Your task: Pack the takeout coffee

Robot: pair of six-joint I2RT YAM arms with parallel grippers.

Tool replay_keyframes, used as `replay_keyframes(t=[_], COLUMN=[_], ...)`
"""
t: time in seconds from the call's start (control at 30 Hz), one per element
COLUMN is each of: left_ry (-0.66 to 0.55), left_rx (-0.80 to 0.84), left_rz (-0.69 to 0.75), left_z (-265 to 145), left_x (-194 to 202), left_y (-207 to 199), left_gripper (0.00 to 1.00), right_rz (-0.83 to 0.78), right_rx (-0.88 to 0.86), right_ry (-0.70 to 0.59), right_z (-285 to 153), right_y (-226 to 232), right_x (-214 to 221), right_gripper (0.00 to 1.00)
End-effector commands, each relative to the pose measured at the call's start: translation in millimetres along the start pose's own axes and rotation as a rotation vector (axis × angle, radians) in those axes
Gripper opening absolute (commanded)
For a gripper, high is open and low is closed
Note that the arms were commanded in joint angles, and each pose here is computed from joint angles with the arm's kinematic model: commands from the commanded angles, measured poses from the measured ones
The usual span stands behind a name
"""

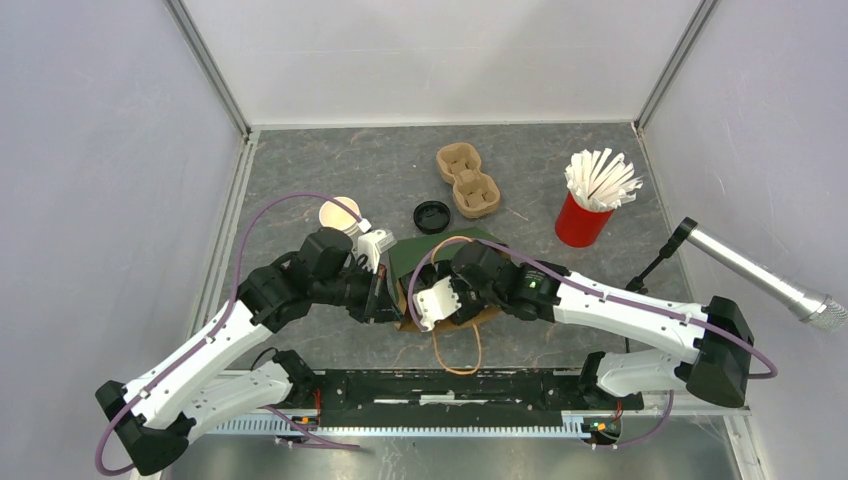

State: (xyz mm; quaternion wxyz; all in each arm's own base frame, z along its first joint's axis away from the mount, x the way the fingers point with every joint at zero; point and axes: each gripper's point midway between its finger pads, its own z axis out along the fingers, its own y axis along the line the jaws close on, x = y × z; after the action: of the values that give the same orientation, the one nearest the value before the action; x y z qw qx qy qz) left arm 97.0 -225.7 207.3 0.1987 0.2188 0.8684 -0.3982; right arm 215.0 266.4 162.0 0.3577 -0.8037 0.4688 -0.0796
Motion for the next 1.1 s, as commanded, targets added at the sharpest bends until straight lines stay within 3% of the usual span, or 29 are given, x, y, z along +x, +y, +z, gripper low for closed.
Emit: replay_keyframes(t=[0.0,1.07], left_ry=[-0.018,-0.019], left_rx=[0.026,0.036], left_rz=[0.071,0.079], left_z=[-7,-4], left_x=[-7,-12], left_y=[-8,-11], left_gripper=[0.02,0.02], right_rz=[-0.012,-0.028], right_rx=[0.008,-0.037], right_ry=[-0.029,0.039], right_z=[3,11], right_y=[-6,15], right_x=[-6,11], right_gripper=[0.69,0.68])
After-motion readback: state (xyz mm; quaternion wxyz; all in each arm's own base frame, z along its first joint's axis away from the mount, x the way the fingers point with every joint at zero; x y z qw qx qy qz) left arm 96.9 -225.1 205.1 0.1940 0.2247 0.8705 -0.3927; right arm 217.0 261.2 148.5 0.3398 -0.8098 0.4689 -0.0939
